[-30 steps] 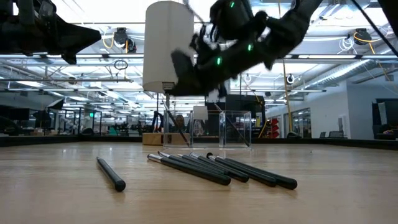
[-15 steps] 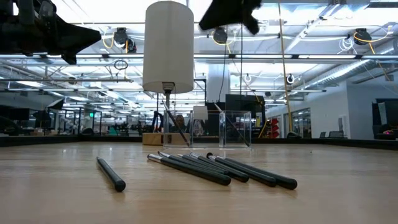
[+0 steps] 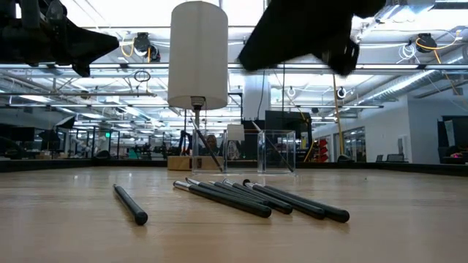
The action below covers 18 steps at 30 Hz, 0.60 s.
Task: Pick & Place Makeup Supplies
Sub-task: Put the makeup brush into the transparent organizer
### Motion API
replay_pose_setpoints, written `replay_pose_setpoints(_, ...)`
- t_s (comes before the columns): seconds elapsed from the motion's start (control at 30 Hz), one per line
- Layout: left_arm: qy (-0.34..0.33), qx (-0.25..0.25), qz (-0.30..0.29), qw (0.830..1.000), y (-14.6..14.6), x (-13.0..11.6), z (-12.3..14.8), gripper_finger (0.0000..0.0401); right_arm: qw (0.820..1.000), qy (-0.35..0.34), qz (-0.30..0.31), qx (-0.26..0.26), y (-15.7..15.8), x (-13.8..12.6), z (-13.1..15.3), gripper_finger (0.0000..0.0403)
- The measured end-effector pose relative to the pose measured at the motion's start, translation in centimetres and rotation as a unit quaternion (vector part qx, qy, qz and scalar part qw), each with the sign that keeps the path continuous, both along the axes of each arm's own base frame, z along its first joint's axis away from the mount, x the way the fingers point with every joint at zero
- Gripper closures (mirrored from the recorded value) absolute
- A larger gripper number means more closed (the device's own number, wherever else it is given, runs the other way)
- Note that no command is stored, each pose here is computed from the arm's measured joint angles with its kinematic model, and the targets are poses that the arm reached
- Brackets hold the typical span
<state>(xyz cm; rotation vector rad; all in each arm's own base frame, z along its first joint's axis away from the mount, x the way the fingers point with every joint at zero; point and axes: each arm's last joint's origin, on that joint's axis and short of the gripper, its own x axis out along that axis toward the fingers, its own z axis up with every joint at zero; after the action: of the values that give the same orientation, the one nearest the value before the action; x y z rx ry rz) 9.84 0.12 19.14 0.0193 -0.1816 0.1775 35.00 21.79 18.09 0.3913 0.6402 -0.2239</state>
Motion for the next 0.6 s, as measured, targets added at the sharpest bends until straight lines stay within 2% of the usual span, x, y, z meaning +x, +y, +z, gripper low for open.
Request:
replay_pose_setpoints(0.17, -0.001, 0.0, 0.0, 1.0, 0.0, 0.0, 0.0, 0.0339, 0.999, 0.045, -0.007, -0.019, 0.1, 0.6, -4.1, 0.0403)
replay_pose_setpoints(0.47, -0.001, 0.0, 0.0, 1.0, 0.0, 0.0, 0.0, 0.0339, 0.997, 0.067, -0.019, -0.032, -0.6, 0.6, -4.5, 0.0403)
replay_pose_setpoints(0.6, -0.001, -0.001, 0.0, 1.0, 0.0, 0.0, 0.0, 0.0339, 0.995, 0.076, -0.045, -0.045, -1.0, 0.3, -4.7, 0.0403)
